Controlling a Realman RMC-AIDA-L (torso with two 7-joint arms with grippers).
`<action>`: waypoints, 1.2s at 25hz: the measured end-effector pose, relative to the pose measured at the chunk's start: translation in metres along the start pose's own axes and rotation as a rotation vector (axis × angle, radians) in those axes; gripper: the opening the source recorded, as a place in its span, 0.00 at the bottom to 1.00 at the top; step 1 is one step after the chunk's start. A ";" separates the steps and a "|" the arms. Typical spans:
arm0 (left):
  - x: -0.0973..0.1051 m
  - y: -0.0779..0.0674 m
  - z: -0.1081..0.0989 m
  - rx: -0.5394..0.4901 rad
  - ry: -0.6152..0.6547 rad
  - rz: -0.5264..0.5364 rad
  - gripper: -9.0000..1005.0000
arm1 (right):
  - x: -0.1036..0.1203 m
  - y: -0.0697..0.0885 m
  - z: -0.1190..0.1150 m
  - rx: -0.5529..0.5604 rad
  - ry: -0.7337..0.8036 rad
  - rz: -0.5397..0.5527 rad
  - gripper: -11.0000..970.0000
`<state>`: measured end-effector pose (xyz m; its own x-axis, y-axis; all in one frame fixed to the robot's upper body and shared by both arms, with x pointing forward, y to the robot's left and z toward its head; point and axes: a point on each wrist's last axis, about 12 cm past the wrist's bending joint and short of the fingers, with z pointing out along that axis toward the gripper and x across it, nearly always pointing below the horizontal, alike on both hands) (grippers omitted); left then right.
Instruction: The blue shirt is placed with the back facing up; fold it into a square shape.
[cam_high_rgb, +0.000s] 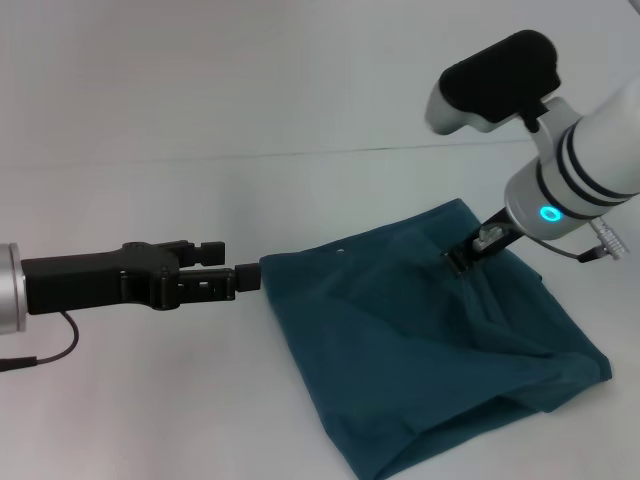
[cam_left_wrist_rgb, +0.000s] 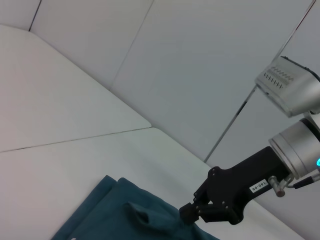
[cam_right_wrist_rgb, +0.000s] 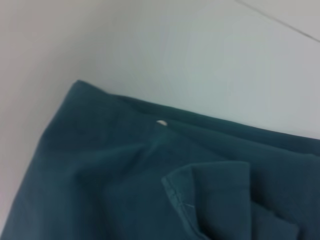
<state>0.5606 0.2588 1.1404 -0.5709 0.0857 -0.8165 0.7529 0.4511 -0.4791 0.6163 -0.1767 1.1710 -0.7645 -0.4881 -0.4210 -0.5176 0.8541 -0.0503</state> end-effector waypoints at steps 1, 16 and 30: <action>0.000 0.000 0.000 0.000 0.000 0.000 0.87 | 0.001 -0.003 -0.001 0.000 -0.003 0.009 0.02; 0.002 0.000 0.003 0.007 0.000 -0.009 0.87 | 0.023 -0.032 -0.002 -0.003 -0.020 0.125 0.03; 0.002 0.001 0.003 -0.002 -0.003 -0.009 0.87 | 0.030 -0.044 -0.007 -0.014 -0.064 0.177 0.52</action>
<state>0.5612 0.2566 1.1377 -0.5771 0.0789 -0.8129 0.7469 0.4535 -0.4863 0.6131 -0.2299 1.1665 -0.8182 -0.3178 -0.4791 -0.3832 0.9227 0.0423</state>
